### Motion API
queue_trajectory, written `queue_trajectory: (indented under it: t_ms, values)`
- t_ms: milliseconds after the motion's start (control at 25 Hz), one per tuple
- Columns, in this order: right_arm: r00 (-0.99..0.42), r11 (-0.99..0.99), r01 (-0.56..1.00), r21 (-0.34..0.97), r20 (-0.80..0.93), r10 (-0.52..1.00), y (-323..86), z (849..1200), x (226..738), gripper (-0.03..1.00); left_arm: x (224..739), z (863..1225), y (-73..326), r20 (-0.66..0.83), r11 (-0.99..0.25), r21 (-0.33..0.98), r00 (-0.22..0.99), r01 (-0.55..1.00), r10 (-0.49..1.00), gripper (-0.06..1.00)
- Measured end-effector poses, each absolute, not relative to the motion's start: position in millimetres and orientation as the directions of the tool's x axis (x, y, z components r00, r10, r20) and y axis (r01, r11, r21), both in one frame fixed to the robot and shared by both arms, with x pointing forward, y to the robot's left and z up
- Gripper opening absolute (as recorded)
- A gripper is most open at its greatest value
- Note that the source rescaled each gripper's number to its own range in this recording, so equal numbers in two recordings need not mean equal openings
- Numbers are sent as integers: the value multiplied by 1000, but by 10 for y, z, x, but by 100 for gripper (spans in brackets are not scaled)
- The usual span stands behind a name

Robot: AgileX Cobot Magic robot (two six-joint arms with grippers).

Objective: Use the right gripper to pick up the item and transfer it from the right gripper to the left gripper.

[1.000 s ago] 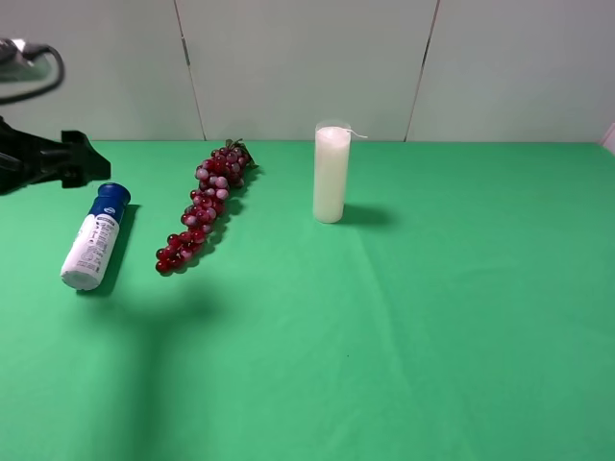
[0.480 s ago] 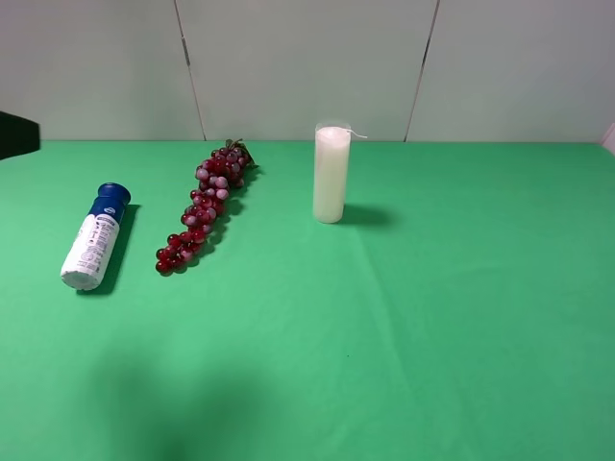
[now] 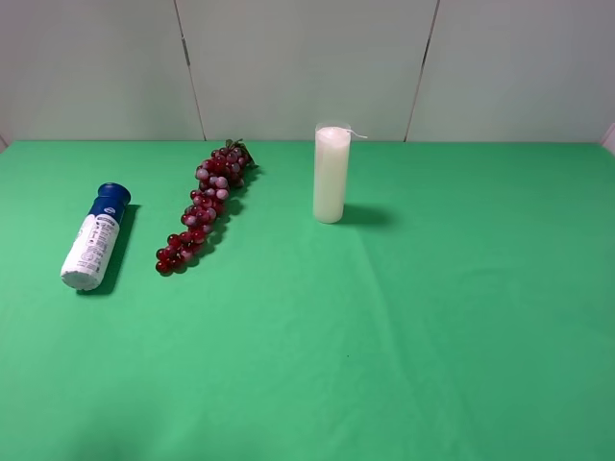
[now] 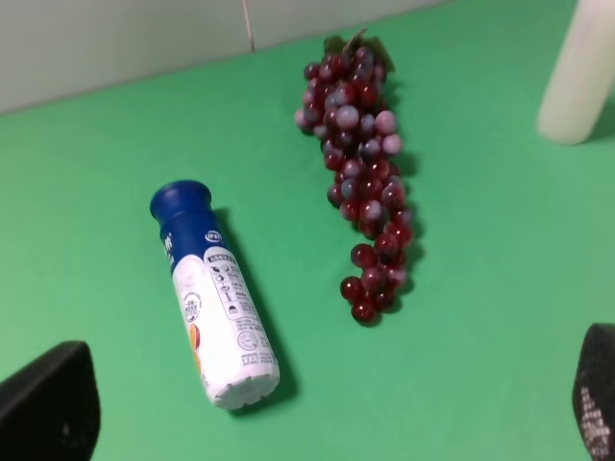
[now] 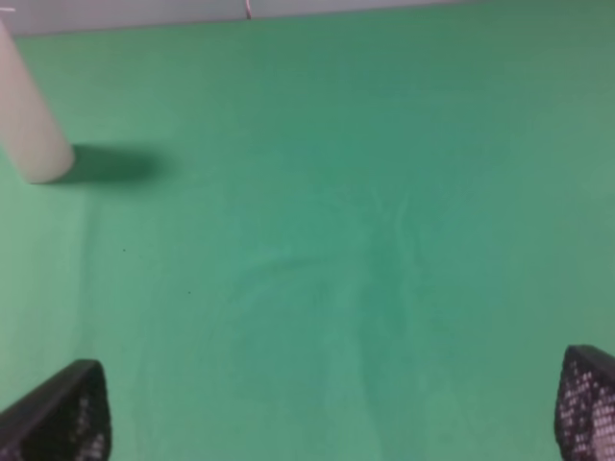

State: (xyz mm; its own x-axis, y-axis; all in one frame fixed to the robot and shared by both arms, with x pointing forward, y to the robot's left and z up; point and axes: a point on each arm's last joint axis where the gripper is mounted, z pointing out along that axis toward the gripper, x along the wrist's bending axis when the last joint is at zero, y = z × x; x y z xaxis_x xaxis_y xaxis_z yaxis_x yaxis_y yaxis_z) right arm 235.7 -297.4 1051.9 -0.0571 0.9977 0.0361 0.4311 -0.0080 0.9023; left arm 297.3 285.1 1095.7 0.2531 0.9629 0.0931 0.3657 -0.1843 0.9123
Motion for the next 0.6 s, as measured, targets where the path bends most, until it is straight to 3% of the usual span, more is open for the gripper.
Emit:
queue_trajectory:
  t_ms: [240, 600]
  values:
    - [-57, -8, 431, 902, 36, 998, -2974, 10519, 2357, 100, 2605, 10934, 2906, 173, -241, 923, 236, 301, 956, 100]
    - [-57, -8, 431, 902, 36, 998, -2974, 10519, 2357, 100, 2479, 10746, 2944, 125, -209, 873, 212, 442, 969, 100]
